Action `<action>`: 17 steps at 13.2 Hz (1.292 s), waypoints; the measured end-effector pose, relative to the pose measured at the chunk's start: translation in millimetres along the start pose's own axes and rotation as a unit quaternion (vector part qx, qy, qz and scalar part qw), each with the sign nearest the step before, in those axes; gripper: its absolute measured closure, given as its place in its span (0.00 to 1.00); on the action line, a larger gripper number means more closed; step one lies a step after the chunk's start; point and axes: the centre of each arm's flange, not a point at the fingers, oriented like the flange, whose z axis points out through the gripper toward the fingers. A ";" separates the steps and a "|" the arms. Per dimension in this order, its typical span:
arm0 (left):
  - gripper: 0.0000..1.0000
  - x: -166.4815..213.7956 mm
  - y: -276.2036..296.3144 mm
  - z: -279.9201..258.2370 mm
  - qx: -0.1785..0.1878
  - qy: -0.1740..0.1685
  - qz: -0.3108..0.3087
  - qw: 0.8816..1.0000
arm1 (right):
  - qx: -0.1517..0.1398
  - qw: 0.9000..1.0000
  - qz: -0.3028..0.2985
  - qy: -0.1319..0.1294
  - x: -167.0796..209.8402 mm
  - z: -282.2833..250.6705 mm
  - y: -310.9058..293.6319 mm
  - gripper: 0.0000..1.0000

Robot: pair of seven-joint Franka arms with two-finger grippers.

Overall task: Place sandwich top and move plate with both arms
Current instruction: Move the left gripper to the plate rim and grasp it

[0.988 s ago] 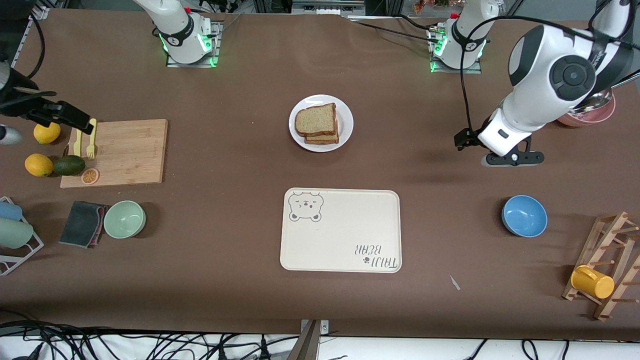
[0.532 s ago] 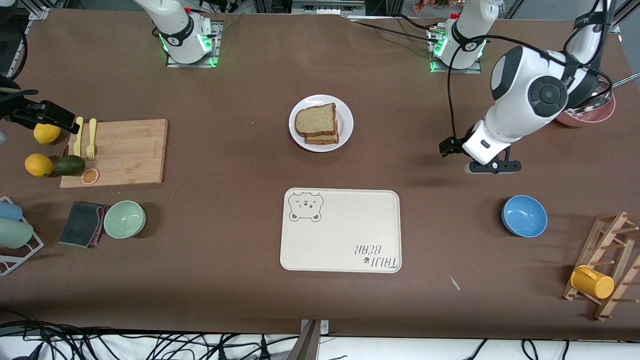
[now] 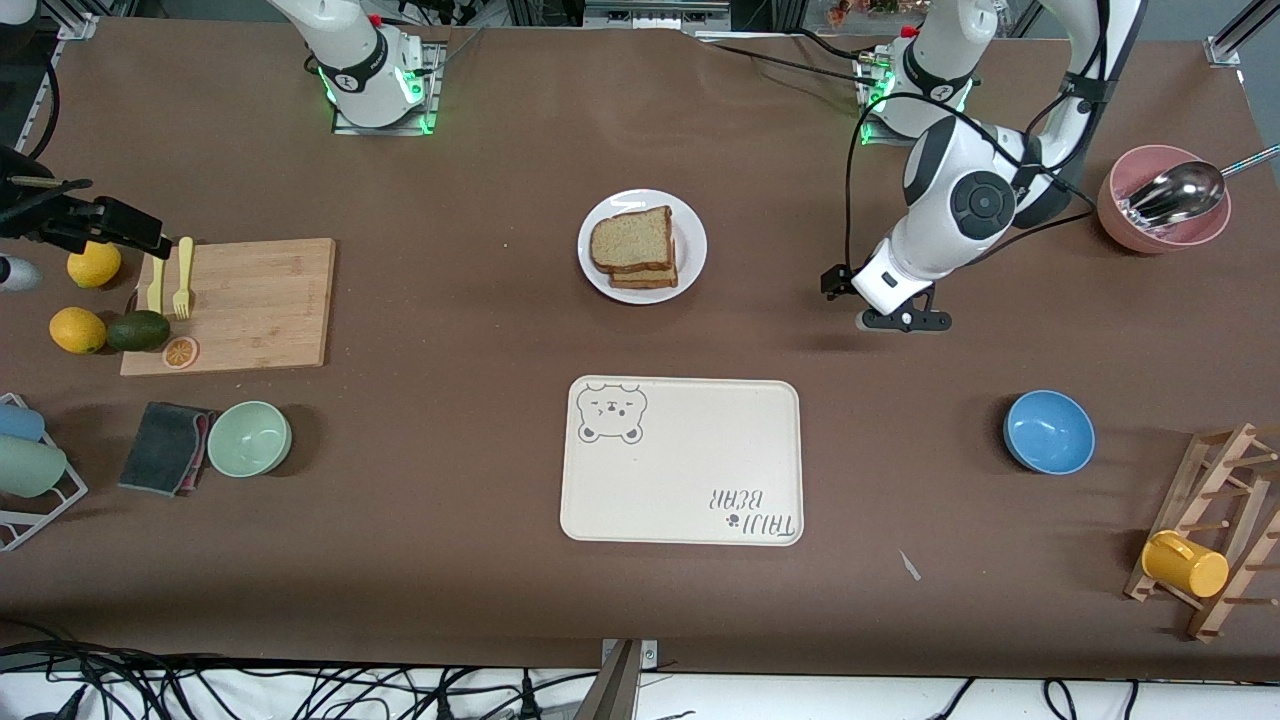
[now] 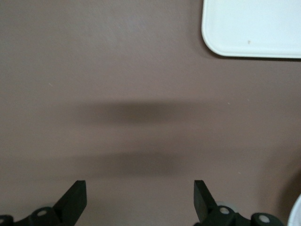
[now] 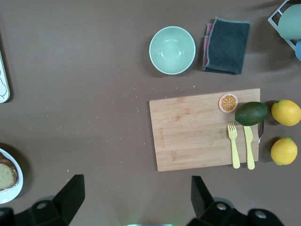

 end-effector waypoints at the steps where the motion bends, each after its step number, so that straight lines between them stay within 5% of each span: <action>1: 0.00 -6.2 8.1 9.1 -0.032 -0.010 -0.022 0.999 | 0.000 1.000 -0.004 0.000 0.0 0.1 -4.0 0.00; 9: 0.00 -30.9 24.4 70.4 -0.237 -0.043 0.008 0.971 | -0.001 1.000 -0.010 0.001 8.6 7.2 -11.9 0.00; 13: 0.00 -59.0 52.0 109.0 -0.299 -0.045 0.051 0.952 | -0.003 1.000 -0.010 0.002 8.6 5.8 -11.8 0.00; 17: 0.09 -72.7 68.0 121.0 -0.311 -0.047 0.071 0.947 | -0.014 1.000 -0.022 0.003 8.0 5.8 -23.3 0.00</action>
